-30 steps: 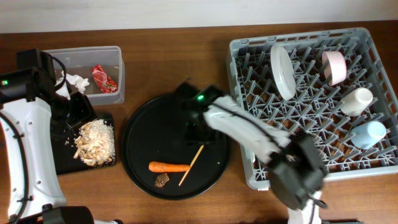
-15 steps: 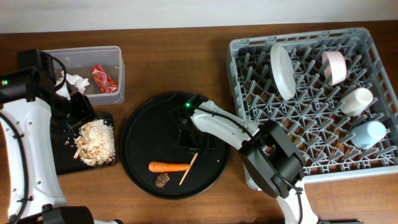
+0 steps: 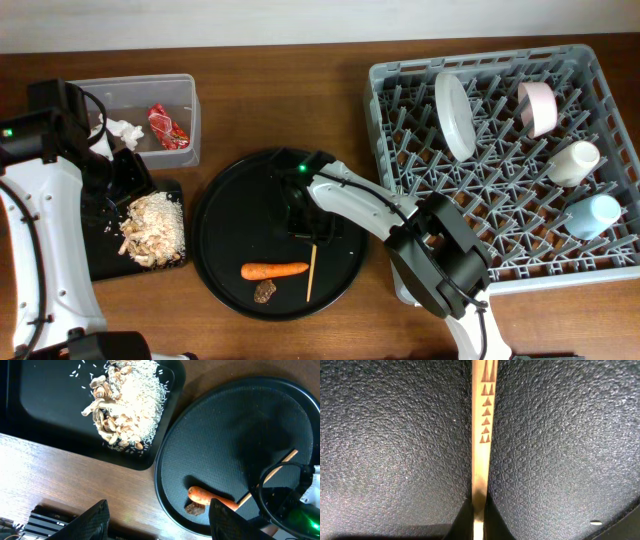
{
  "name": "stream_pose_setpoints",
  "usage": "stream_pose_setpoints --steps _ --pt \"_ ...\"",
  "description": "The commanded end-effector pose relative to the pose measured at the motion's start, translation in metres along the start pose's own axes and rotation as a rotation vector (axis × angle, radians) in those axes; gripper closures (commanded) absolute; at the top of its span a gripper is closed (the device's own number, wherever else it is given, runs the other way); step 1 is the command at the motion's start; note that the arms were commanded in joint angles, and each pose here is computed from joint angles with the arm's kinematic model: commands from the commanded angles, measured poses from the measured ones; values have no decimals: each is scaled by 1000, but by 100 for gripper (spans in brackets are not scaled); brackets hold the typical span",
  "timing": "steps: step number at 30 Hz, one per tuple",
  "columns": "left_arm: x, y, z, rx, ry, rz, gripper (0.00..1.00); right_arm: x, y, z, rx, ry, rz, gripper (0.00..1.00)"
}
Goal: Sort waste into correct bins and load items into the dishwasher rack
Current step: 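Grasp the wooden chopstick on the round tray with the right gripper, then carry the chopstick into the rack and release it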
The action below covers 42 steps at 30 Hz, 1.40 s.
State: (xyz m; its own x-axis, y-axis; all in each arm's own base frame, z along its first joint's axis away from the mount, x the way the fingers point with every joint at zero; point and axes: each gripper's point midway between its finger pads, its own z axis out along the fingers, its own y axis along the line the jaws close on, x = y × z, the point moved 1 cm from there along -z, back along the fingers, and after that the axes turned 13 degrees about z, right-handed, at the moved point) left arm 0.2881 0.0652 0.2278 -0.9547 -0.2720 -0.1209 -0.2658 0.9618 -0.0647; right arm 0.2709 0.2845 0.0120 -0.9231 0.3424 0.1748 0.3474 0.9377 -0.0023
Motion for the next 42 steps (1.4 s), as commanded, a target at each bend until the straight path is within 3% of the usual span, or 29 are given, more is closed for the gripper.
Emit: stream_pose_setpoints --steps 1,8,13,19,27,28,31,35,39,42 --pt "-1 1 -7 -7 -25 3 37 -22 -8 -27 -4 -100 -11 96" --pt "-1 1 -7 -7 -29 3 37 -43 -37 -140 -107 -278 -223 96" --pt "-1 1 -7 -7 -29 3 37 -54 -99 -189 -90 -317 -298 96" --pt "-1 1 -7 -7 -28 3 37 -74 -151 -164 7 -205 -292 96" --pt "-1 1 -7 -7 -28 3 37 -83 -165 -115 46 -185 -304 94" --pt "-1 1 -7 -7 -28 3 37 -84 -165 -113 46 -185 -306 85" --pt "0 1 -7 -6 -24 3 37 -87 -163 -117 36 -204 -306 76" --pt "1 -6 -7 32 -19 4 37 -89 -157 -144 11 -247 -308 57" --pt "5 -18 -7 91 0 -30 37 -85 -154 -193 -40 -331 -309 48" --pt "11 -42 -7 115 25 -19 37 -87 -164 -235 -107 -423 -267 13"
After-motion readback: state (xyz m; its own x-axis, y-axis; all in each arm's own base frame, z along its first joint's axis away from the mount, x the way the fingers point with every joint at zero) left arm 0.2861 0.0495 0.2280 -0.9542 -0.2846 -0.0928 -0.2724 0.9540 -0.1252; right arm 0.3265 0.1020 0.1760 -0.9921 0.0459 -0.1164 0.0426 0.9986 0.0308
